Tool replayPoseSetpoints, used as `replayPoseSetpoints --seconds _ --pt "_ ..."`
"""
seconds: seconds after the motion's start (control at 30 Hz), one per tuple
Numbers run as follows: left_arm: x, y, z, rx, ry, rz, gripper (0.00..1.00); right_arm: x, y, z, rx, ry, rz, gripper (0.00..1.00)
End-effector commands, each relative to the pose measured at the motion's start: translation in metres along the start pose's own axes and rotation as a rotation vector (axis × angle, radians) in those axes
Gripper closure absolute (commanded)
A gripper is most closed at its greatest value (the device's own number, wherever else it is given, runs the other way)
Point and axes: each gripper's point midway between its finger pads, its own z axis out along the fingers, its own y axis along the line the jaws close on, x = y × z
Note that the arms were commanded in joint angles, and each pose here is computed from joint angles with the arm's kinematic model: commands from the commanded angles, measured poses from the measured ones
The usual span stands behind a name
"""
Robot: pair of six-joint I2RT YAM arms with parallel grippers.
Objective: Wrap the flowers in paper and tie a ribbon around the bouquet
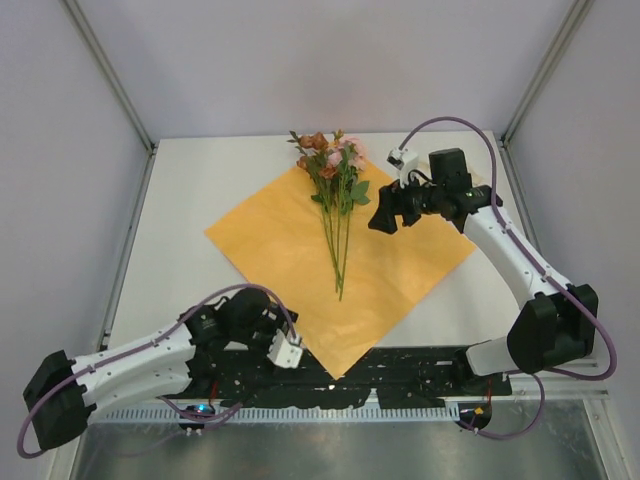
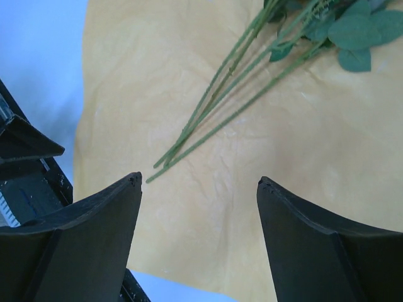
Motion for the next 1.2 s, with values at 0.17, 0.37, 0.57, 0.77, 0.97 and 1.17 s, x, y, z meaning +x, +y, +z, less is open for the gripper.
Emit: replayPoseSetpoints --seconds 0.17,0.37,0.57,0.77,0.97,1.17 --pt "-0.031 0.012 0.046 -0.093 -0.011 0.470 0.24 0.021 -0.008 -0.028 0.031 0.028 0.033 0.21" --pt "-0.050 0.000 0.066 -0.107 -0.070 0.557 0.29 0.027 -0.011 -0.029 0.028 0.051 0.056 0.21" --pt "-0.056 -0.012 0.079 -0.074 -0.137 0.608 0.31 0.028 -0.014 -0.025 0.013 0.059 0.091 0.21" --pt "-0.062 -0.014 0.081 -0.090 -0.190 0.622 0.42 0.028 -0.016 -0.024 0.011 0.062 0.105 0.21" --pt "-0.067 -0.005 0.073 -0.153 -0.206 0.543 0.79 0.036 -0.015 -0.020 -0.007 0.082 0.126 0.21" --pt "-0.075 0.013 0.064 -0.189 -0.217 0.410 1.00 0.042 -0.015 -0.017 -0.025 0.101 0.135 0.22"
